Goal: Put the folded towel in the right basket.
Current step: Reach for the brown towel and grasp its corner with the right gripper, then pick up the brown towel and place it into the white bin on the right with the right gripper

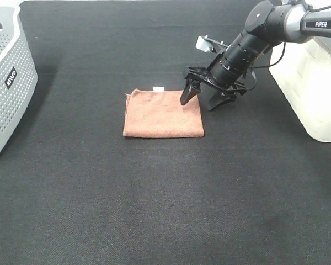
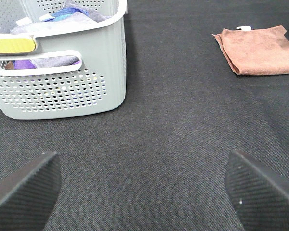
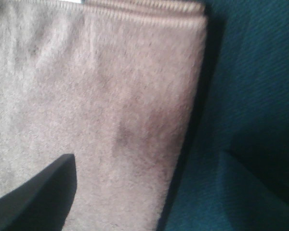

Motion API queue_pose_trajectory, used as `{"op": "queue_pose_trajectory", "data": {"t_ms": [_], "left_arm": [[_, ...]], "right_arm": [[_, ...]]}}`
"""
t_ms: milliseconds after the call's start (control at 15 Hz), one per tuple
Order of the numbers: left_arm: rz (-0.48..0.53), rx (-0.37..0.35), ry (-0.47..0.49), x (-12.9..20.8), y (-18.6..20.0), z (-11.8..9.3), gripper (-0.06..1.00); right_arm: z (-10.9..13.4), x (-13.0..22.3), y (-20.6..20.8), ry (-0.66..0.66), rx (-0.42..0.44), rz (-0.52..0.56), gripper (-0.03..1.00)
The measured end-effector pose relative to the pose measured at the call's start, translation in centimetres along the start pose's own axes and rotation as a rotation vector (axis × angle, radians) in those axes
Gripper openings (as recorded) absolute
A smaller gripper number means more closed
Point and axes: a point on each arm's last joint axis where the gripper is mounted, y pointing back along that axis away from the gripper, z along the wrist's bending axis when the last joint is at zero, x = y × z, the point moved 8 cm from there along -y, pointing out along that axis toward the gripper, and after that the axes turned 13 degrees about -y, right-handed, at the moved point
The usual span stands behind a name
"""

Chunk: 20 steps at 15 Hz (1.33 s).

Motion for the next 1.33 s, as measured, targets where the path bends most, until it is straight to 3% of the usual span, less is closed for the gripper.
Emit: {"op": "queue_pose_trajectory", "data": {"t_ms": [467, 600, 733, 933, 1133, 1267, 1333], "left_arm": [[0.000, 0.000, 0.000, 0.0, 0.0, 0.0, 0.87], [0.000, 0.000, 0.000, 0.0, 0.0, 0.0, 0.87], [0.000, 0.000, 0.000, 0.0, 0.0, 0.0, 0.87], [0.000, 0.000, 0.000, 0.0, 0.0, 0.0, 0.87], [0.000, 0.000, 0.000, 0.0, 0.0, 0.0, 0.87], [0.000, 0.000, 0.000, 0.0, 0.0, 0.0, 0.87], [0.000, 0.000, 0.000, 0.0, 0.0, 0.0, 0.87]], "right_arm": [[-0.1, 0.2, -1.0, -0.011, -0.020, 0.015, 0.72], [0.2, 0.4, -1.5, -0.019, -0.058, 0.023, 0.58], [0.5, 0.5, -1.8, -0.016, -0.079, 0.026, 0.31], [0.5, 0.5, -1.8, -0.010, -0.077, 0.026, 0.03], [1.1, 0.2, -0.8, 0.009, -0.077, 0.011, 0.01], [3.3, -0.1, 1.7, 0.070, -0.085, -0.013, 0.01], [3.3, -0.1, 1.7, 0.070, -0.085, -0.013, 0.01]]}}
